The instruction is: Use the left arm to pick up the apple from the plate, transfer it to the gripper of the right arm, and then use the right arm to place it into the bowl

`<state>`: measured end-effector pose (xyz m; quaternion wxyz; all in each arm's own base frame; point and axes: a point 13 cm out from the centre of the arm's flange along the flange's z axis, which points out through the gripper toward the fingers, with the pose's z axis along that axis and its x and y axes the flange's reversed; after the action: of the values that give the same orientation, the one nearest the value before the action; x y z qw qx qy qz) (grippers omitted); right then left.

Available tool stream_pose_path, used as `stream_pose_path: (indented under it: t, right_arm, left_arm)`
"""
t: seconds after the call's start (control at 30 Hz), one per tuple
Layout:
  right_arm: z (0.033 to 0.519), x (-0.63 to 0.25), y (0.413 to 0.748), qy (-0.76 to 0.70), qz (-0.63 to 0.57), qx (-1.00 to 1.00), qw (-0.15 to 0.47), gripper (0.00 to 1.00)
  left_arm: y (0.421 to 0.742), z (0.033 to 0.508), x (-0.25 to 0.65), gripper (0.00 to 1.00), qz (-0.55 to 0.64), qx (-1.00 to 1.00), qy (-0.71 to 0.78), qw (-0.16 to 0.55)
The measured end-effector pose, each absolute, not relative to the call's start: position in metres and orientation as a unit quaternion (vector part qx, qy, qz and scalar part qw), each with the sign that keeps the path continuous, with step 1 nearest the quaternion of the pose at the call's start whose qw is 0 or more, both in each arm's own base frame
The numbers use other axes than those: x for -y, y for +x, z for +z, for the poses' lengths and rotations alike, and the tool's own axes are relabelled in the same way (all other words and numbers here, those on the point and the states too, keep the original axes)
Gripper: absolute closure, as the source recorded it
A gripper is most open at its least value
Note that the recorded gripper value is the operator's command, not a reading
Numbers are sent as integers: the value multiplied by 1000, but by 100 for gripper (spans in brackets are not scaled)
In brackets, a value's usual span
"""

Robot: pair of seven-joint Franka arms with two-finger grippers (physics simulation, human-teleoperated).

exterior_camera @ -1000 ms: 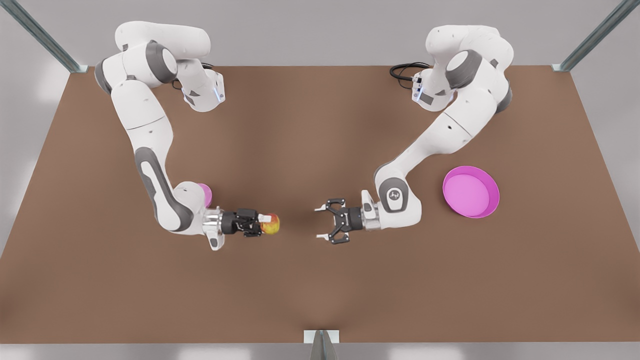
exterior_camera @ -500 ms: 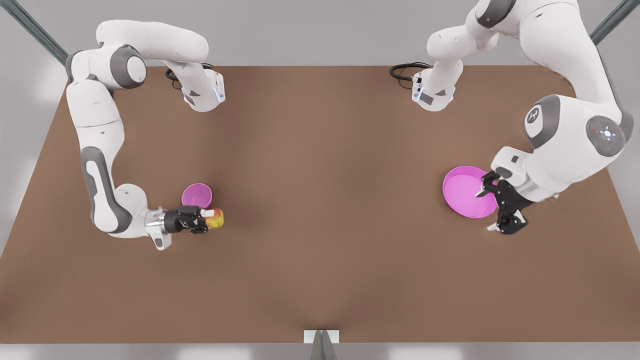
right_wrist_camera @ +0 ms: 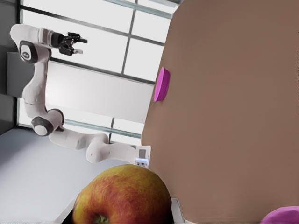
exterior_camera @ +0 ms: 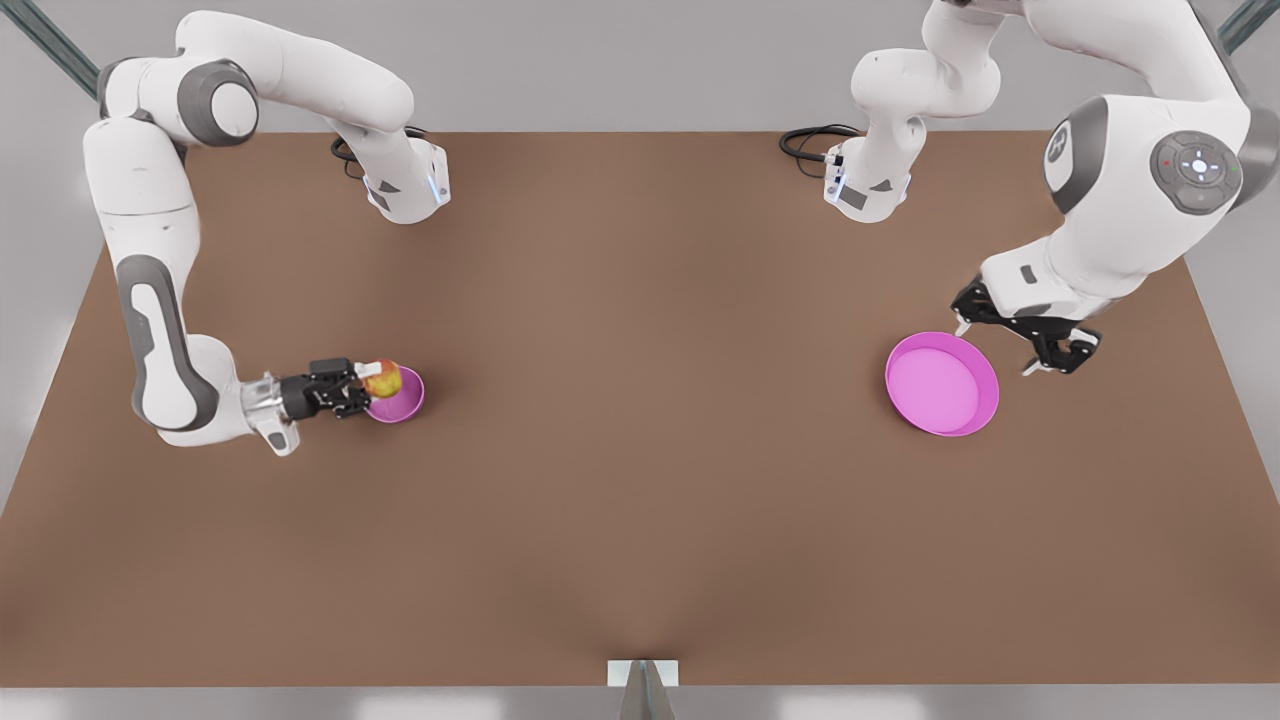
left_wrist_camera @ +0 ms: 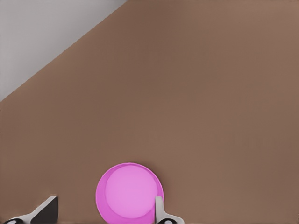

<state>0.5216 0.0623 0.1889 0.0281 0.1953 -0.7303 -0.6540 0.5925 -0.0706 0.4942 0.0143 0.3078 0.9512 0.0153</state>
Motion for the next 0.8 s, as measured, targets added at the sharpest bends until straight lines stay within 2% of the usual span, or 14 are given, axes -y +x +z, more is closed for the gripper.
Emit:
stream_pose_path:
  t: [0.37,0.57,0.8]
  right_arm:
    - [190,-55,522,280,-524,803,55,31]
    - [158,-54,510,278,-484,827,76,31]
    - [131,-42,517,257,-450,853,65,31]
  left_arm:
    - [599,491,57,0,11,-986,165,16]
    - [602,484,55,0,10,-993,118,12]
    - [603,484,56,0,10,-997,80,13]
